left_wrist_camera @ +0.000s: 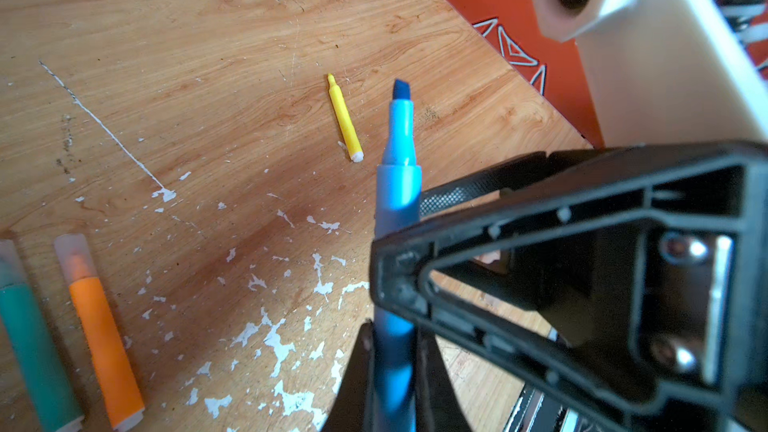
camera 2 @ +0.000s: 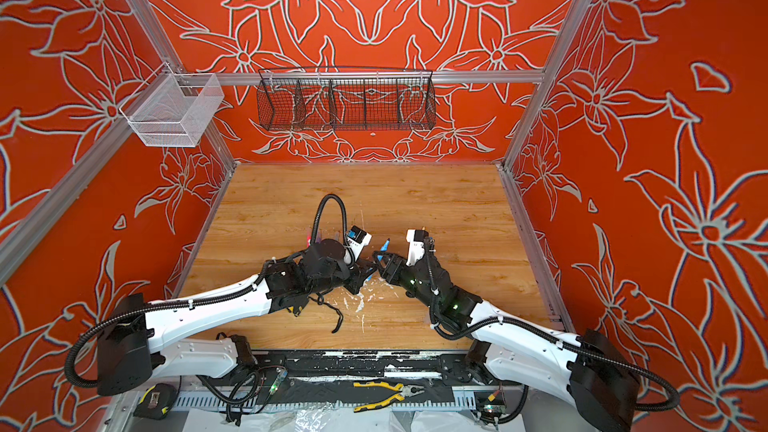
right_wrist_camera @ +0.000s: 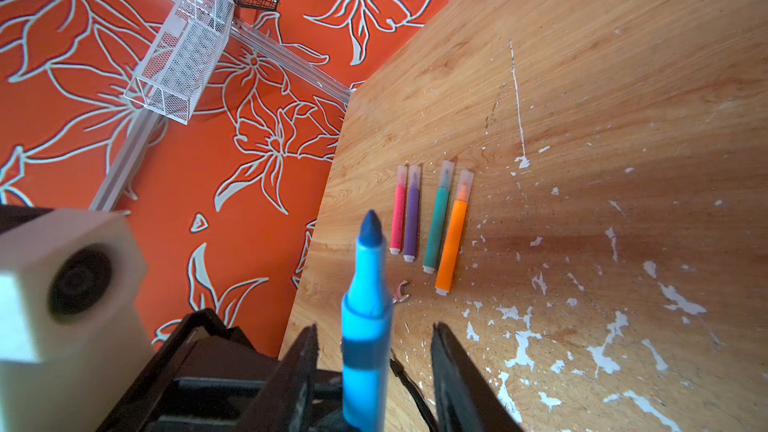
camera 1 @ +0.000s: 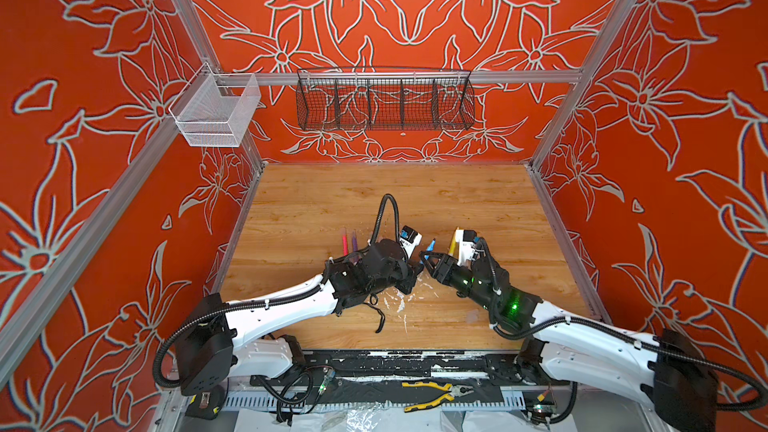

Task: Insert the pens into the pen caps
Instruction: 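Lift the blue marker upright with the left gripper toward the right gripper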

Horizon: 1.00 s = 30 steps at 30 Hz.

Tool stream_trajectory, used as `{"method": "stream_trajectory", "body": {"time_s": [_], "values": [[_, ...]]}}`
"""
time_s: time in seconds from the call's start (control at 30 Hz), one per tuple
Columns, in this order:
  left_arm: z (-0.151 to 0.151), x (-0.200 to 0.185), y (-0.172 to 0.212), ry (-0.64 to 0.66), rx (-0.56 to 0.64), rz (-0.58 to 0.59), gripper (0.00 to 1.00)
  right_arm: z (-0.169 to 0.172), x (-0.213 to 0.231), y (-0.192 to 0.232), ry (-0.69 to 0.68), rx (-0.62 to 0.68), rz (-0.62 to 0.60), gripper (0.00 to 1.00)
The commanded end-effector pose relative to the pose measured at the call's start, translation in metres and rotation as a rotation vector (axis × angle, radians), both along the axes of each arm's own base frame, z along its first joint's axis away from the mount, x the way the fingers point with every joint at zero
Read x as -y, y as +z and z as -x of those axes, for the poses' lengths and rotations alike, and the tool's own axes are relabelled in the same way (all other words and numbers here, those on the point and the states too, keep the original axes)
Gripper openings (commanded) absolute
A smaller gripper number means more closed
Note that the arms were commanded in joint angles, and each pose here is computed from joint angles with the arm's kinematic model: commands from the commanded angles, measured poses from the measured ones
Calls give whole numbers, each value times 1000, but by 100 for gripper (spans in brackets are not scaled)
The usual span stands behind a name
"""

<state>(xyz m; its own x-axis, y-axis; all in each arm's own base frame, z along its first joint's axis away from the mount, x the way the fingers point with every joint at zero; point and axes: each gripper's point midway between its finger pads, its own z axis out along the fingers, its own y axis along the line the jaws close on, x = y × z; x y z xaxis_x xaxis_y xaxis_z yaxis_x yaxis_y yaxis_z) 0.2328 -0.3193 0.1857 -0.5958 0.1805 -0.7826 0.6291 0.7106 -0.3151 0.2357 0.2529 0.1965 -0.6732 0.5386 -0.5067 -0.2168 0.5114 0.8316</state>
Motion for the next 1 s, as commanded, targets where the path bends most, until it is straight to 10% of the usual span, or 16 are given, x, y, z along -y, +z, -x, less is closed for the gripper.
{"method": "stream_trajectory", "body": {"time_s": [0.0,0.43,0.6,0.97], "values": [[3,5,6,-34,24,21,0,-3,3,11,-30,27,-20,42],[8,7,5,-63,19,24,0,-5,4,12,-42,23,-1,15],[5,10,3,-60,21,25,19,-2,-3,16,-14,17,-16,5],[-5,16,6,-37,34,13,23,7,-11,17,12,29,-19,2]]}}
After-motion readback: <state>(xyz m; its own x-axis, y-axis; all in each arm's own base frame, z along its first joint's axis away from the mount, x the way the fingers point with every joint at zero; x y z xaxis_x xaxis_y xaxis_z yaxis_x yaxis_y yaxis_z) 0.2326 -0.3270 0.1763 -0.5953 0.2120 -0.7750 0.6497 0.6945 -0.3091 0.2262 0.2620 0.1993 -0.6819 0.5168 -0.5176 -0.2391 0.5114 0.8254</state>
